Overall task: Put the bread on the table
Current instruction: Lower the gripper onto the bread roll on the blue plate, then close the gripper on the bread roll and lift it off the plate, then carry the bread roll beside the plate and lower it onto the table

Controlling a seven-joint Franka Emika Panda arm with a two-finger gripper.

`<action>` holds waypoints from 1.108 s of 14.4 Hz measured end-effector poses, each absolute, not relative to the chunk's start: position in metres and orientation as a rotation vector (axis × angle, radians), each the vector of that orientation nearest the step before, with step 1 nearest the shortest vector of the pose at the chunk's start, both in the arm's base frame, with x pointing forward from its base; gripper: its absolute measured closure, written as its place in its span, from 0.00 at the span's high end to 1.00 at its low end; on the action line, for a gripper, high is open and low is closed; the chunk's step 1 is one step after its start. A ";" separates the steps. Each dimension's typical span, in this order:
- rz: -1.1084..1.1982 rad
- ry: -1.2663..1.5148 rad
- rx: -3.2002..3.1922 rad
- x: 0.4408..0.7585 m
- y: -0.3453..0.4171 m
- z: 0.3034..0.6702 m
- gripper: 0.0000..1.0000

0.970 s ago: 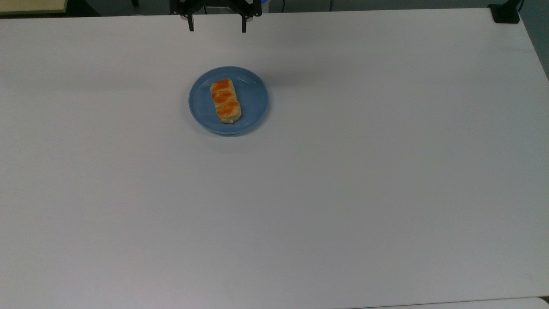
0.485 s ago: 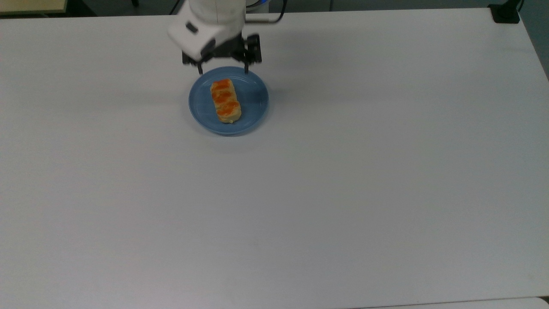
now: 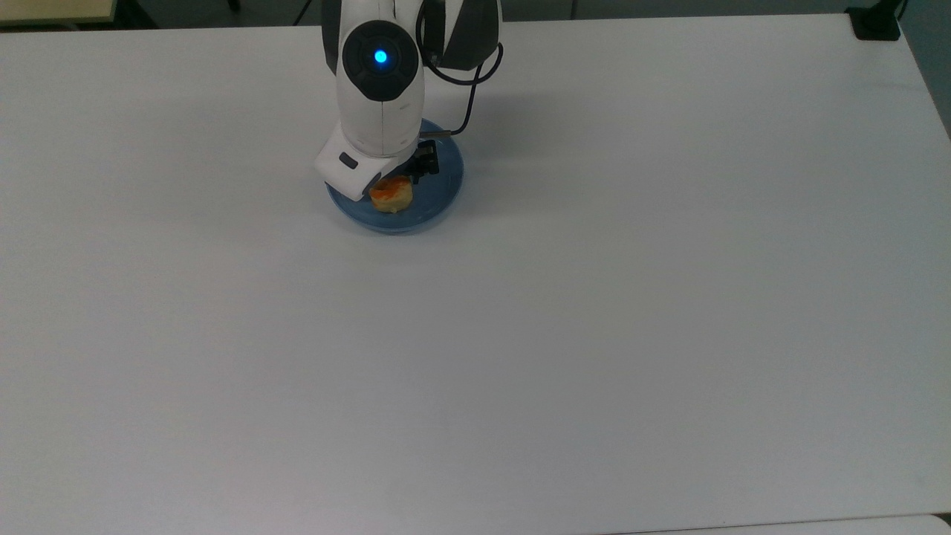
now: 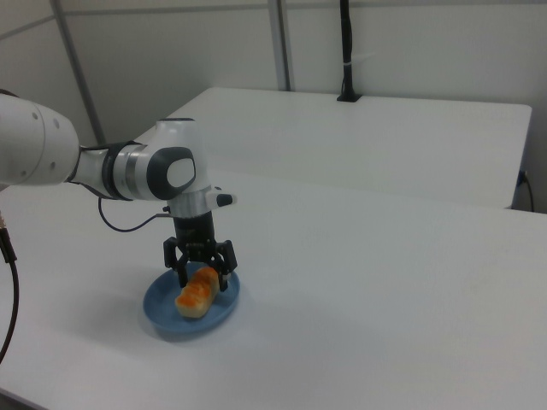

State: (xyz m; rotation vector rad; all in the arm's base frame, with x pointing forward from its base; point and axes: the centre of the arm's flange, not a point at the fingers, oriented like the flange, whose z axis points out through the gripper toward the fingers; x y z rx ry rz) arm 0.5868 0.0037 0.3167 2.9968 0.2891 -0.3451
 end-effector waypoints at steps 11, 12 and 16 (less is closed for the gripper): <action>-0.368 0.292 3.002 0.579 0.022 0.331 0.39; -0.361 0.272 3.007 0.581 0.032 0.344 0.39; -0.252 0.216 3.024 0.585 0.118 0.389 0.40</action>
